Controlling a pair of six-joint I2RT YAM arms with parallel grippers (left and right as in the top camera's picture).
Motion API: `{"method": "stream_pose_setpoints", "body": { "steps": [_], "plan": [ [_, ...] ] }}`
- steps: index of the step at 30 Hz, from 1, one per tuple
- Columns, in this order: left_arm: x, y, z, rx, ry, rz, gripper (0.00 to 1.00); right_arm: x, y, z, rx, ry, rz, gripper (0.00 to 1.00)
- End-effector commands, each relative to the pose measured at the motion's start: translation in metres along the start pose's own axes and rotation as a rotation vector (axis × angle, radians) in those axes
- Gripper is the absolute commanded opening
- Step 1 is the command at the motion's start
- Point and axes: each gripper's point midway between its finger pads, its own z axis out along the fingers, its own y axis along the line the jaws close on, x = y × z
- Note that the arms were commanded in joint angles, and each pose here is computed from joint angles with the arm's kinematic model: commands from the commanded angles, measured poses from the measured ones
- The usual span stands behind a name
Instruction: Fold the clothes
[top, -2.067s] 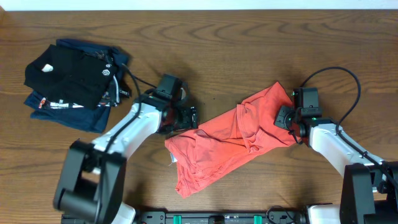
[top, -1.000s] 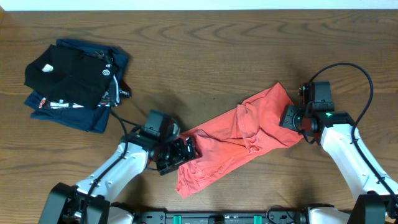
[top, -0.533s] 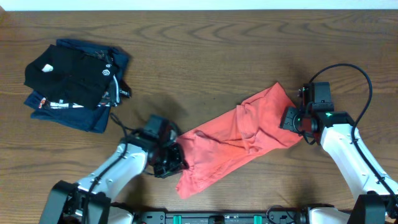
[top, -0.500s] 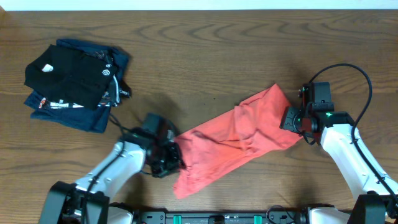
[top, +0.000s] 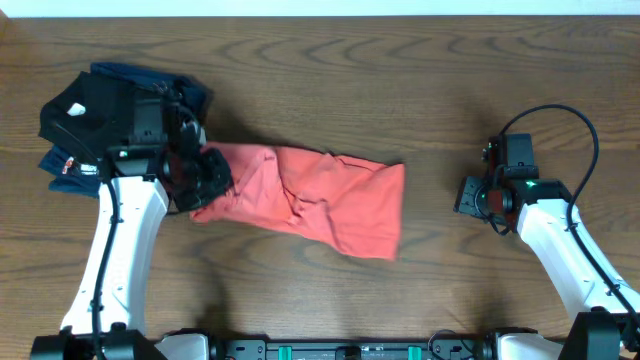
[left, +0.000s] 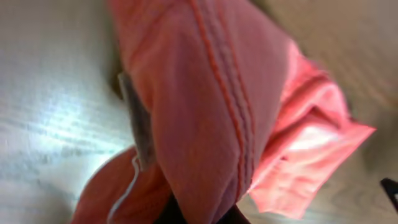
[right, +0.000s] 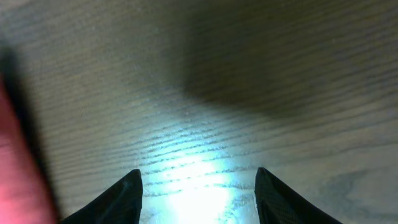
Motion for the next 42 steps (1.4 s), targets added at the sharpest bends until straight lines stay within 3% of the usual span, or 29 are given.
{"method": "stream_pose_setpoints", "body": {
  "steps": [1, 12, 22, 29, 33, 36, 42],
  "plan": [
    [0.000, -0.022, -0.006, 0.014, -0.025, 0.080, 0.06, -0.005, -0.004, -0.005, 0.011, -0.015, -0.011, 0.56],
    [0.071, -0.155, 0.028, 0.232, 0.036, 0.345, 0.06, 0.001, -0.005, -0.005, 0.014, 0.011, -0.012, 0.57],
    [0.153, -0.156, 0.109, 0.069, 0.248, 0.519, 0.07, 0.005, -0.006, -0.005, 0.018, 0.025, -0.019, 0.57],
    [0.159, -0.173, 0.116, 0.119, 0.225, 0.577, 0.08, 0.006, -0.004, -0.005, 0.008, 0.031, -0.019, 0.57],
    [0.152, -0.188, 0.116, 0.172, 0.180, 0.590, 0.17, 0.008, 0.001, -0.005, -0.020, 0.042, -0.020, 0.57],
    [0.148, -0.199, 0.115, 0.209, 0.150, 0.597, 0.41, 0.008, 0.001, -0.005, -0.023, 0.043, -0.021, 0.57],
    [0.157, -0.222, 0.100, 0.367, 0.173, 0.719, 0.57, 0.005, 0.017, -0.006, -0.109, 0.036, -0.075, 0.57]
  ]
}}
